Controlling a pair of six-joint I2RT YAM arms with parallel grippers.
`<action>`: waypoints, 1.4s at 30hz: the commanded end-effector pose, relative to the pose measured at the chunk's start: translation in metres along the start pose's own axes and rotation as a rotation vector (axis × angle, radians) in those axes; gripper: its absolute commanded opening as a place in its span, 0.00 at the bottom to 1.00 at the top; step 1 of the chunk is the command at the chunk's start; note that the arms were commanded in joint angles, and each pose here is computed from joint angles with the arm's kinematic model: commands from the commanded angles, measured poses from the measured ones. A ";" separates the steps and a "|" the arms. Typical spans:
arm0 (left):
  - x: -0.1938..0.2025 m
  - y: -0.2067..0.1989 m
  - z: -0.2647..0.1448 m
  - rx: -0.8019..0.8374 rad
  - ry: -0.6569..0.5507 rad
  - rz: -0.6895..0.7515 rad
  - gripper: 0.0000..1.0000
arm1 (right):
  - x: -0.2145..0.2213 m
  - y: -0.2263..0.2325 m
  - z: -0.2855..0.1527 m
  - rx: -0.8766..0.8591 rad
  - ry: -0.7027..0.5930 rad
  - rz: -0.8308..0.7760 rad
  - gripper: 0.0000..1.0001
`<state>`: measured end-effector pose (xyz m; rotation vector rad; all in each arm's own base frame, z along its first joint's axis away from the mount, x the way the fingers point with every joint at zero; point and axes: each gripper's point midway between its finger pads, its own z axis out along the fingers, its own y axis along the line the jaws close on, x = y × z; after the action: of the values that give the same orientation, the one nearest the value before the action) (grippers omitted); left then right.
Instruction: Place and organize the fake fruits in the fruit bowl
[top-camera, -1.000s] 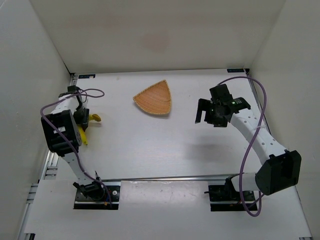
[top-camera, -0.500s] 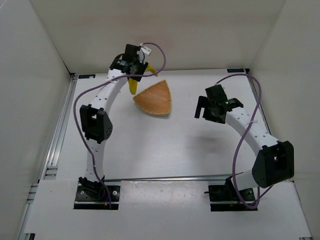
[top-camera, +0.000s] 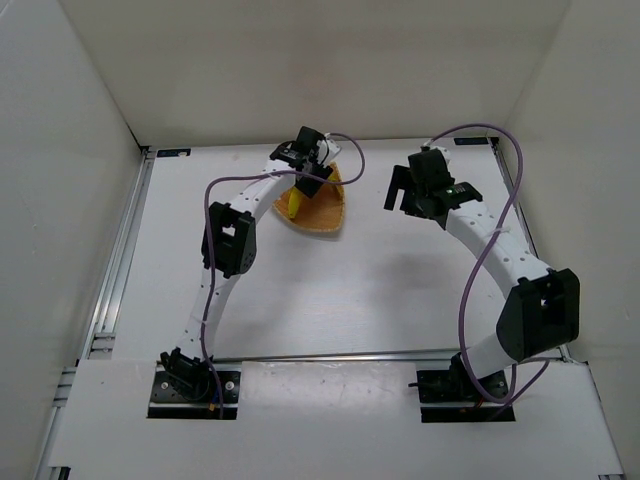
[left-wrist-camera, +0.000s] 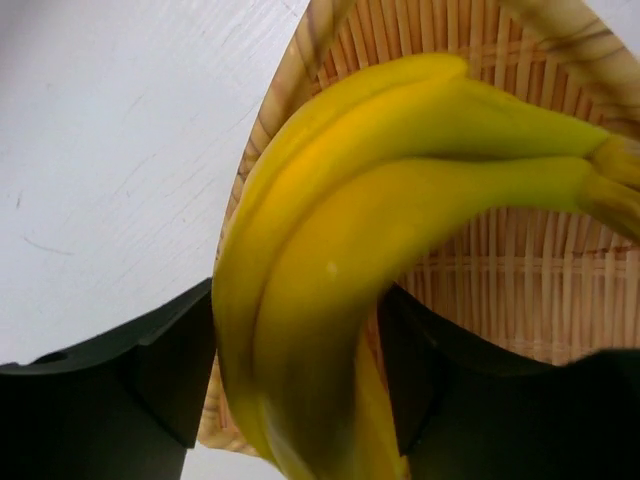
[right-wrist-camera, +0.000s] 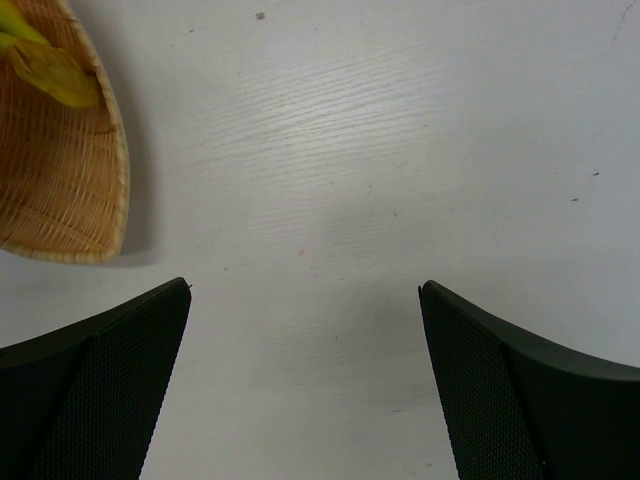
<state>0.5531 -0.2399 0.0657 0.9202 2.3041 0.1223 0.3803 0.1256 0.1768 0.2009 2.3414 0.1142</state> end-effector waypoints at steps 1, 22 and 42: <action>-0.035 0.014 -0.037 -0.027 -0.107 0.009 0.76 | -0.011 0.005 -0.002 -0.011 -0.030 -0.014 1.00; 0.102 0.143 -0.269 -0.429 -0.041 -0.292 1.00 | 0.065 -0.044 -0.099 -0.053 0.032 0.064 1.00; 0.352 0.079 -0.307 -0.406 0.333 -0.645 1.00 | 0.181 -0.050 -0.102 -0.152 0.298 0.217 1.00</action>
<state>0.2193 0.0934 0.1373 -0.0317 2.6669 0.5128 0.1761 0.0987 0.1101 0.3756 2.5921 0.3907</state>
